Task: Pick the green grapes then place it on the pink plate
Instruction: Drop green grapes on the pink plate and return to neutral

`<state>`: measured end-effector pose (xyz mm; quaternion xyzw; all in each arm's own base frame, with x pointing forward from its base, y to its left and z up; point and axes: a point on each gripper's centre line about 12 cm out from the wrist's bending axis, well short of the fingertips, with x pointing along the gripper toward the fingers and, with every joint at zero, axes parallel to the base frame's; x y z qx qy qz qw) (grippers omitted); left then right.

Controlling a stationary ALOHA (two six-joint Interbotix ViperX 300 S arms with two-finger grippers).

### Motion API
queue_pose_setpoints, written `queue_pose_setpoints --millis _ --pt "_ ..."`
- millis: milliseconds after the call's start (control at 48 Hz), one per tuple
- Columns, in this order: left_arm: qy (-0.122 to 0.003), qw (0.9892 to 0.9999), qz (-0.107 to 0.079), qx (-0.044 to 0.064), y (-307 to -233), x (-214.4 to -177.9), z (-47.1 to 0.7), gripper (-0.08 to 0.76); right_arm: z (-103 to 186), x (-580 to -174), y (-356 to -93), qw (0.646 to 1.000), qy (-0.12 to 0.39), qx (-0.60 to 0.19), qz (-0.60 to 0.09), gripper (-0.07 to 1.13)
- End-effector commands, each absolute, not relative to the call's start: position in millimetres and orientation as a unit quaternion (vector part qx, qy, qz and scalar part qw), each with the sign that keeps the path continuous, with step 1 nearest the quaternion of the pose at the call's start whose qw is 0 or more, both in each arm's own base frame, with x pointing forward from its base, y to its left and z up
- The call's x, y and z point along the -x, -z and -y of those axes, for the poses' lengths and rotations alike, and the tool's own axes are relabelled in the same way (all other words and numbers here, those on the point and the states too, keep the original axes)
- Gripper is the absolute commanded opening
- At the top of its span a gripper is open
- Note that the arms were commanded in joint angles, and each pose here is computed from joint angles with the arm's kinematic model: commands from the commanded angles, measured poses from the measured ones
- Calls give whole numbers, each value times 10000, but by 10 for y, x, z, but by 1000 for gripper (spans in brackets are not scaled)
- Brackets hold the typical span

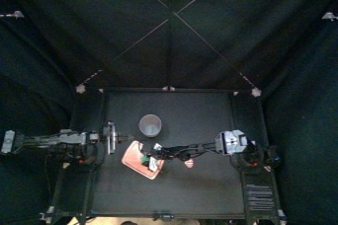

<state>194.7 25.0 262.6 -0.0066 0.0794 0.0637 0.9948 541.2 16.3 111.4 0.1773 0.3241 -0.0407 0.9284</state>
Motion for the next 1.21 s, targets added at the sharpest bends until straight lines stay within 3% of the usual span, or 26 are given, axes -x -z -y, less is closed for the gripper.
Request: queue_pose_setpoints --millis 21,146,438,729,1083,1208 --pt "-652 9956 -673 51 -2694 -1962 -258 210 -138 -5487 -1382 9391 358 -1732 -2947 797" --pt "-654 9955 -679 67 -2688 -1960 -258 210 -138 -5513 -1467 9425 333 -1708 -2854 902" --pt "-654 9954 -694 76 -2675 -1958 -257 210 -174 -5464 -1870 9540 173 -1469 -2607 911" --pt "-657 9954 -692 99 -2675 -1958 -258 210 -71 -4892 -2151 9540 176 -1144 -2766 909" --pt "-658 9946 -791 113 -2596 -1945 -256 210 131 -4082 -2497 9737 347 -843 -2088 909" --pt "-668 9946 -782 128 -2599 -1942 -259 210 195 -3772 -2600 9829 408 -682 -1659 909"
